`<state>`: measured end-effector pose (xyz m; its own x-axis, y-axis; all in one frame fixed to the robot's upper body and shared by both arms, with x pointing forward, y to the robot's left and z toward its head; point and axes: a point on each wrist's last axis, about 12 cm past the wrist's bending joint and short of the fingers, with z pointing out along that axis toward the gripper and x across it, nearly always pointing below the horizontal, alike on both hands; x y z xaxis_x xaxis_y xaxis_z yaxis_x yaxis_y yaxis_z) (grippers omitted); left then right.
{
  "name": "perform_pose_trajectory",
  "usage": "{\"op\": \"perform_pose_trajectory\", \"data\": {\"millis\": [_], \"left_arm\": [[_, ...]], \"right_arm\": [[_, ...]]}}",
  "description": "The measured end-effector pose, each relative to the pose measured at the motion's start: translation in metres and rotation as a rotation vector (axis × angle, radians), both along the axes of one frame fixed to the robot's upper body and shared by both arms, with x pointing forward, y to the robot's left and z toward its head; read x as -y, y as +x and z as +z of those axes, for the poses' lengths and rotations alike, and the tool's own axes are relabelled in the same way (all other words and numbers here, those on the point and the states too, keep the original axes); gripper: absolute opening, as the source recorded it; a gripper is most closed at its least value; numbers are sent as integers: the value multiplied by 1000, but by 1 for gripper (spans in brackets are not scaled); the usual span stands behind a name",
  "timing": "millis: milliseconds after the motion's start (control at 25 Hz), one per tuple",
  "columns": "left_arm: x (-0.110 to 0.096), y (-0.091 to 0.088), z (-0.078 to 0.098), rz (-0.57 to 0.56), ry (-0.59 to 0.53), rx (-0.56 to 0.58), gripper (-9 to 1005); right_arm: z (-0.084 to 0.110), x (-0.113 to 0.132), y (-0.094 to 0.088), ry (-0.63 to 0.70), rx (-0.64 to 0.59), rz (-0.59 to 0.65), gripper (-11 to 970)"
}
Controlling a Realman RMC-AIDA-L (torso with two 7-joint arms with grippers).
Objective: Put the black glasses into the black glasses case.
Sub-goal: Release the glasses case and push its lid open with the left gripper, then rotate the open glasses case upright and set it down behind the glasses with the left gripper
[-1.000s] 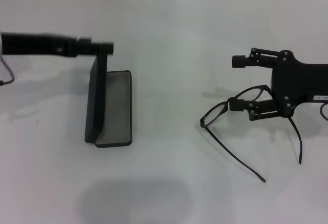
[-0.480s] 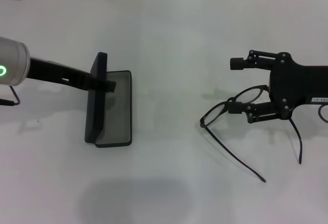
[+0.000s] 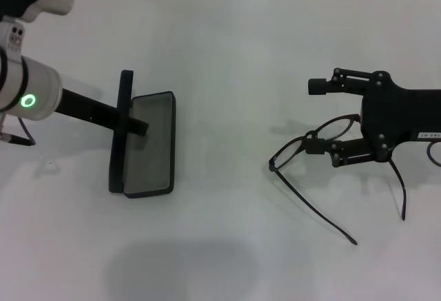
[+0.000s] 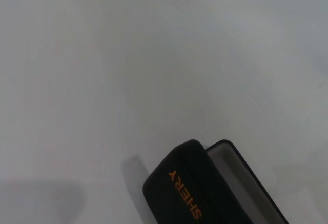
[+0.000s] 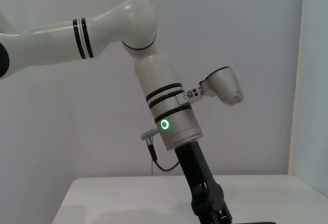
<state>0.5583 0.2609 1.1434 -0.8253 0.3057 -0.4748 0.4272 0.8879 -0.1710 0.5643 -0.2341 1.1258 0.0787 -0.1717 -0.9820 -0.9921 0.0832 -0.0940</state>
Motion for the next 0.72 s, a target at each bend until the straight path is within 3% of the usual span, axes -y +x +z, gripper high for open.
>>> {"op": "perform_pose_trajectory", "data": {"millis": [480,680,720], "left_arm": [[0,3,3,-9,7,17,687],[1,3,3,-43,19,36,480],[2,4,4,-55,14,49,401]], "right_arm": [[-3,-1,-3,6,-7,-2,877],[-5,-4,-10,-28,-10,69,869],[-6,-5,-12,-38,-9,94,867]]}}
